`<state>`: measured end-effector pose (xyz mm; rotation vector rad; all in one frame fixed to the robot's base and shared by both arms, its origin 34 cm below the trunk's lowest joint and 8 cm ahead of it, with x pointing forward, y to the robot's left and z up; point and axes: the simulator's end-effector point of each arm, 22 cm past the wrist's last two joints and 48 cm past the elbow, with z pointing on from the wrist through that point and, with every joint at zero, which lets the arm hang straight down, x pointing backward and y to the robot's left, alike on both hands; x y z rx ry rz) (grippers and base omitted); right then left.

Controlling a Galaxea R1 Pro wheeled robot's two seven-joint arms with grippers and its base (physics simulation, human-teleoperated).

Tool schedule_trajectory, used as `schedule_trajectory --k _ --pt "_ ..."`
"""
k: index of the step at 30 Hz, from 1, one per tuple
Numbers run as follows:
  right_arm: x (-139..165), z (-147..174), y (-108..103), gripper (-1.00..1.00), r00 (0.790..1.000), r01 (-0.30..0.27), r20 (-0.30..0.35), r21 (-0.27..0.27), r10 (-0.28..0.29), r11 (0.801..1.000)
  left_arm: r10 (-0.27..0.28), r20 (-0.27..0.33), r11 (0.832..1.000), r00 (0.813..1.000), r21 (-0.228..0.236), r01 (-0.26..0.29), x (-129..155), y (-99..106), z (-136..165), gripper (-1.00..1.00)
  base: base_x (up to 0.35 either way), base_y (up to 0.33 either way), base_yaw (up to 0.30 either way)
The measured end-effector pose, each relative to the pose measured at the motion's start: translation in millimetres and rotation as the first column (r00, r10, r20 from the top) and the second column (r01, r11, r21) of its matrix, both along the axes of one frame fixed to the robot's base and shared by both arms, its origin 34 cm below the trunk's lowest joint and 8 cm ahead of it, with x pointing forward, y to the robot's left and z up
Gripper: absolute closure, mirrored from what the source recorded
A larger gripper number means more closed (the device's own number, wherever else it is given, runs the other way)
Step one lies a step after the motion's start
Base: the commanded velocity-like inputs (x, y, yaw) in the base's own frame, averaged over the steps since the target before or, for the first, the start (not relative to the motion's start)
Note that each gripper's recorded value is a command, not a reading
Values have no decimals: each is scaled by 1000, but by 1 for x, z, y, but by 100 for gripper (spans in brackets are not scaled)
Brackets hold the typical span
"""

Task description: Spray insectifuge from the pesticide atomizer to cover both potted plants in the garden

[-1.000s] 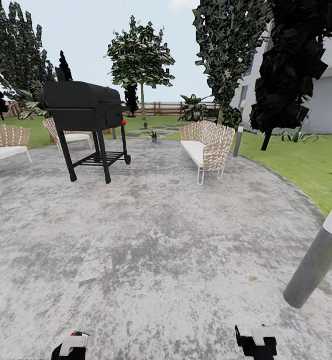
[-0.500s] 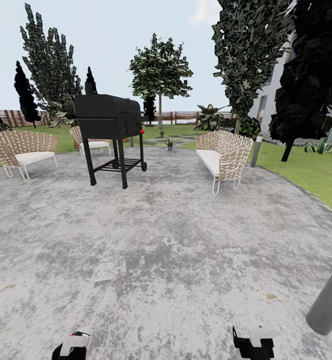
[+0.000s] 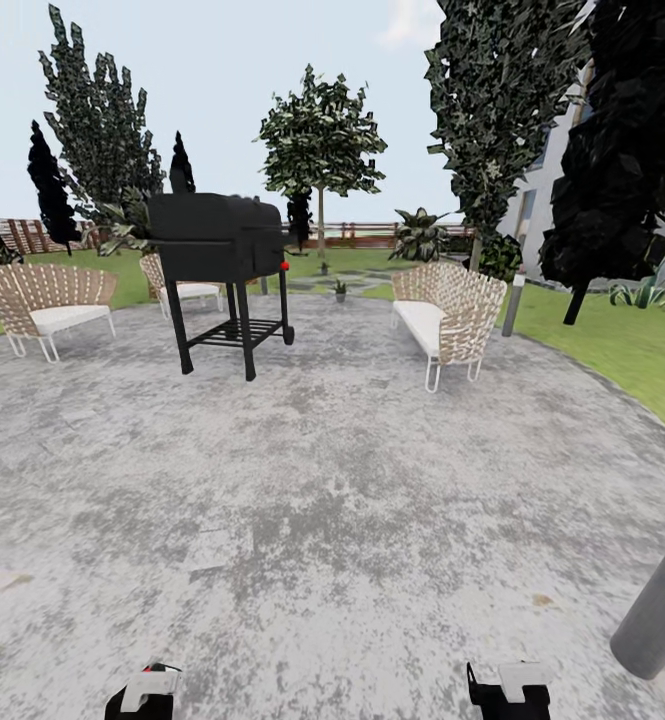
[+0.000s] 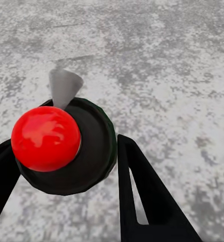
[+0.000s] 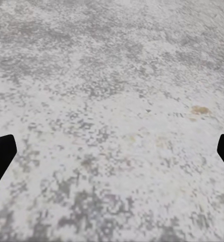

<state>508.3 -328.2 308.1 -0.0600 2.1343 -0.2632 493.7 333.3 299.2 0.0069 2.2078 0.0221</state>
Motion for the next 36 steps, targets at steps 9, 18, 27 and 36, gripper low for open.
schedule_trajectory --k 9,18,27,36 --pt "1 14 0 -100 1000 3 -14 1 -3 1000 -1 -14 1000 1000 3 1 1 2 15 100 0 0 0" --pt "-1 13 -1 -100 1000 5 -28 1 -5 1000 0 -28 1000 1000 10 0 -1 5 14 100 8 0 0" --pt "-2 12 -1 -100 1000 6 -30 0 -6 1000 55 -29 997 998 51 -53 -2 18 13 100 293 -53 0" --pt "-4 8 3 -100 999 5 -38 7 -5 1000 65 -38 996 997 63 -62 -5 19 10 100 339 -92 0"
